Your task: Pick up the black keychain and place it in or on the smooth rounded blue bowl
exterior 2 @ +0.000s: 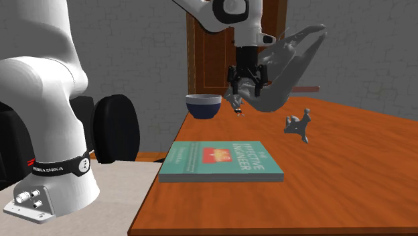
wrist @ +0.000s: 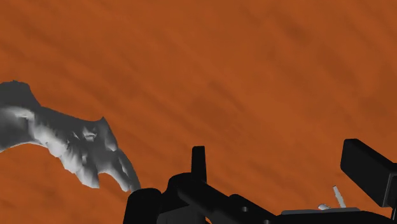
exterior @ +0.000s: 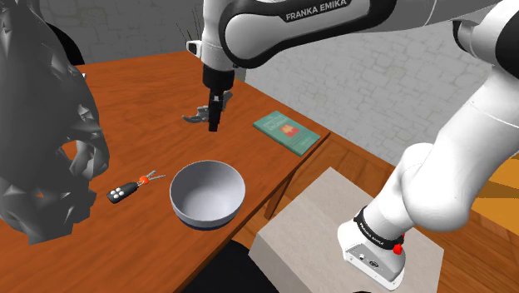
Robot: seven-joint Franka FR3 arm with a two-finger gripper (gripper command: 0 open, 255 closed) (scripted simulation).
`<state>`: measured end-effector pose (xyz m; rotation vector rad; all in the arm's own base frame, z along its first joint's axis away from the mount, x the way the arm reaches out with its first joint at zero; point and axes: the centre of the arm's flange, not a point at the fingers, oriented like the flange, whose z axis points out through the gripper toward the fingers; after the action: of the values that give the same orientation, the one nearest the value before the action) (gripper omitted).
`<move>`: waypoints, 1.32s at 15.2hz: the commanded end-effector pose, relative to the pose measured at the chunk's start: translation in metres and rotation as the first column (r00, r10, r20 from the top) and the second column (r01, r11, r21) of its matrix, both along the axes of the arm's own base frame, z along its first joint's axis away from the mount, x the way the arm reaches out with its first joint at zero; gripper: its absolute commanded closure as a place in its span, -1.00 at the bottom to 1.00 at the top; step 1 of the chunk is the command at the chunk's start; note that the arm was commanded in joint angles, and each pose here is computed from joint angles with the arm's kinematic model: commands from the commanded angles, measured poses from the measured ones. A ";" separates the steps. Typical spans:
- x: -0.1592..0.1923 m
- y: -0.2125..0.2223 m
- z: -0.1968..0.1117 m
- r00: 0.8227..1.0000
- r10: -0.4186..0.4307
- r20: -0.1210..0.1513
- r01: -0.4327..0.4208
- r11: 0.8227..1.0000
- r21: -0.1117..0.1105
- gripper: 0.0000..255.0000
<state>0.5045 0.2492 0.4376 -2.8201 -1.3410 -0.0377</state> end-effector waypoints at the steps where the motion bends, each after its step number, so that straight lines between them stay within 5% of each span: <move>1: 0.006 0.024 -0.008 0.998 0.059 0.007 -0.059 0.998 0.003 -1.00; 8: 0.008 0.110 -0.034 0.965 0.260 0.028 -0.260 0.966 0.009 -1.00; 16: -0.009 0.205 -0.063 0.881 0.470 0.053 -0.471 0.882 0.010 -1.00; 20: -0.008 0.206 -0.084 0.881 0.470 0.053 -0.471 0.882 0.010 -1.00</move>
<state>0.4976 0.4558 0.3713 -2.4041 -1.9815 -0.1469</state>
